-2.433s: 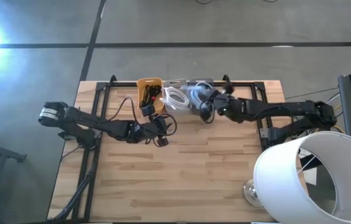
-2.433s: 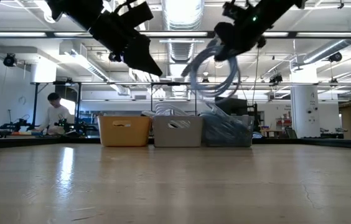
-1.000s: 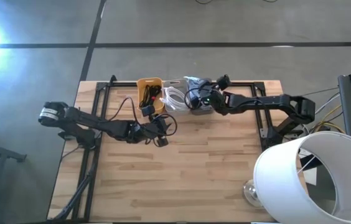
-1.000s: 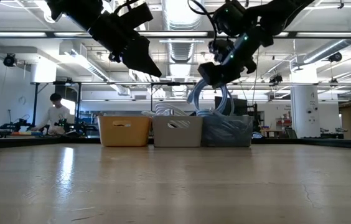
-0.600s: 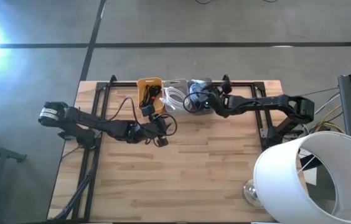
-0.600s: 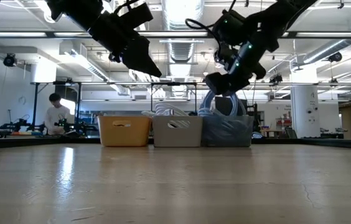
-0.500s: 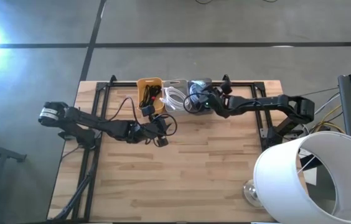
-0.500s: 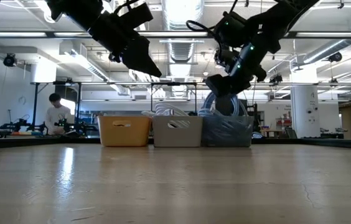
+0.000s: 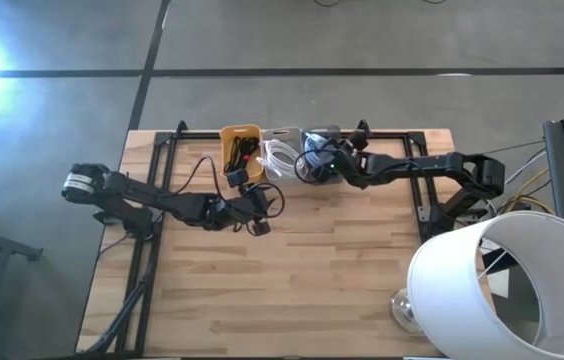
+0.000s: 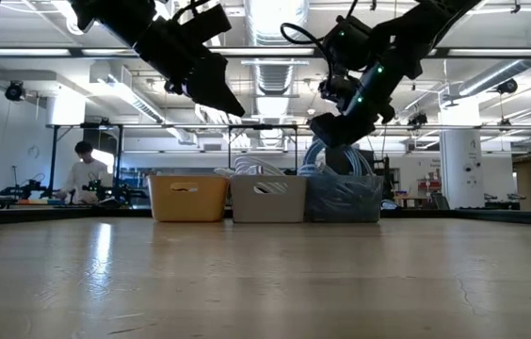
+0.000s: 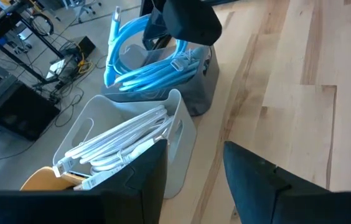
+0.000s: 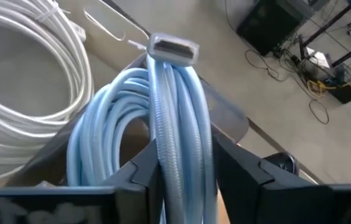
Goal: Pick & Place USB Port
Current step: Put the blue display cable into the black bin, then return to Home Position
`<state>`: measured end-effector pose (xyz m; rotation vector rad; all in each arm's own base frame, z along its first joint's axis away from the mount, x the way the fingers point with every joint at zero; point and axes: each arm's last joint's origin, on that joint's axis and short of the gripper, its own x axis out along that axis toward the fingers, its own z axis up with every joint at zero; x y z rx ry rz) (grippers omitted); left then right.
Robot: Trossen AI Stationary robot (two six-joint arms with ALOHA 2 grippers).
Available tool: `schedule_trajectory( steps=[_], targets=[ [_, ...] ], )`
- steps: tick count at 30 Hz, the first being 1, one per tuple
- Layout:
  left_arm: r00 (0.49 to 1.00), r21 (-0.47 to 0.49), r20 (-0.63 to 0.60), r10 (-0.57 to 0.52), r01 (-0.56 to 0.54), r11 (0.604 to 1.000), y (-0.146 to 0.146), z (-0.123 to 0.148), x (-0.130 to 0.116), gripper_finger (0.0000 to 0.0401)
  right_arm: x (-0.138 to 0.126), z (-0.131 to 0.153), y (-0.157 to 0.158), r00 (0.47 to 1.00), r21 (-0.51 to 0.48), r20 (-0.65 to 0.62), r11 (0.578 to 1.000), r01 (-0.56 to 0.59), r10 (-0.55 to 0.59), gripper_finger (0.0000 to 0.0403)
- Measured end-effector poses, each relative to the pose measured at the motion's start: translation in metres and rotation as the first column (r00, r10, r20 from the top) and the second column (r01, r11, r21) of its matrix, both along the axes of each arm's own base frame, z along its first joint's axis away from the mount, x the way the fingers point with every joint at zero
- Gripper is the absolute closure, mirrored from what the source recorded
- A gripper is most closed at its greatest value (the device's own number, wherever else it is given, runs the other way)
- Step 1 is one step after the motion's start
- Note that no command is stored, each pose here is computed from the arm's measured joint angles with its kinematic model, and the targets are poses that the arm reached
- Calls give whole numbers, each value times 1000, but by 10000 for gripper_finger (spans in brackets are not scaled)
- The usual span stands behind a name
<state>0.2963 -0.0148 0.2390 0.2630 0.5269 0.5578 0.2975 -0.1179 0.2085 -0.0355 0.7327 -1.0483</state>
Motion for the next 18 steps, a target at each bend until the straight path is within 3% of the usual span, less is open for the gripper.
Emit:
schedule_trajectory(
  steps=[10, 18],
  targets=[
    [1000, -4, 4, 2, -2, 1000, 0, 1, -1, 240, 9, 19, -1, 998, 6, 54, 1000, -31, 30, 225],
    [990, -63, 143, 24, -15, 998, 1, 30, -18, 240, 16, 53, 2, 999, 18, 7, 999, -49, 49, 208]
  ],
)
